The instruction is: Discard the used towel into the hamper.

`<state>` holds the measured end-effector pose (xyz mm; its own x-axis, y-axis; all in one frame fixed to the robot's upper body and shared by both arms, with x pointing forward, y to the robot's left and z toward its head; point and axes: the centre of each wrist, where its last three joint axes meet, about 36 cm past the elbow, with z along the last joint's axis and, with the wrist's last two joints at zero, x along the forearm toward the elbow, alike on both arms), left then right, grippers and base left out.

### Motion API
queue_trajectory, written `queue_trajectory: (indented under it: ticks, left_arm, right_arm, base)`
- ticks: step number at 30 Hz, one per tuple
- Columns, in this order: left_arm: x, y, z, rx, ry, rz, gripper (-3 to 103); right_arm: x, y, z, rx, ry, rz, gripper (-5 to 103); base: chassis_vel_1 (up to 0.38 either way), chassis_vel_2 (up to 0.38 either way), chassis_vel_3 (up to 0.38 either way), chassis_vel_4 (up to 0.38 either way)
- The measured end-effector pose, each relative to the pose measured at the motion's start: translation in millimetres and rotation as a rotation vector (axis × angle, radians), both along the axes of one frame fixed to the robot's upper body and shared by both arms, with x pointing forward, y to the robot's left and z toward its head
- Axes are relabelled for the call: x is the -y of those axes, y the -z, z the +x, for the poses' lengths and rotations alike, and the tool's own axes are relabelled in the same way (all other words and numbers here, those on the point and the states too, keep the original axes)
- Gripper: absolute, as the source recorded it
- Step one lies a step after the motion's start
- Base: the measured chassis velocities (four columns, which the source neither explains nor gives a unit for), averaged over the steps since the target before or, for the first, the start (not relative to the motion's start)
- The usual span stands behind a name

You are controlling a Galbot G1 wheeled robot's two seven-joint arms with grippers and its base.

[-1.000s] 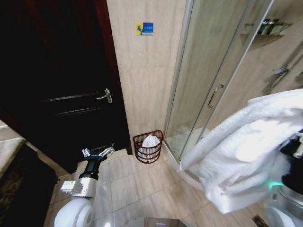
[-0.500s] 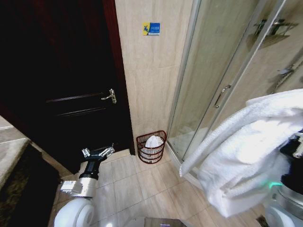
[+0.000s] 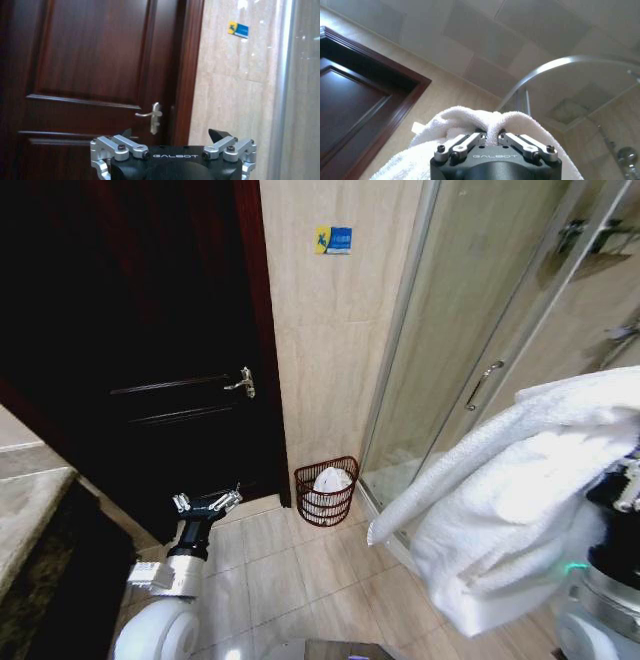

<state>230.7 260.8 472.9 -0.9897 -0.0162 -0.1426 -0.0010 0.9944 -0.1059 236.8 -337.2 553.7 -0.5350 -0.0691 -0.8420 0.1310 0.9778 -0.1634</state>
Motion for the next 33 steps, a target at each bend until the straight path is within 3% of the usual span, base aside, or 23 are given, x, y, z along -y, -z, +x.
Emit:
queue_trajectory:
  ticks: [33]
  left_arm:
    - [0.0,0.0,0.0,0.000,0.000,0.000,100]
  right_arm:
    - [13.8,5.7,7.6,-0.005,-0.010,-0.015,9]
  base:
    - [0.091,0.092,0.095,0.092]
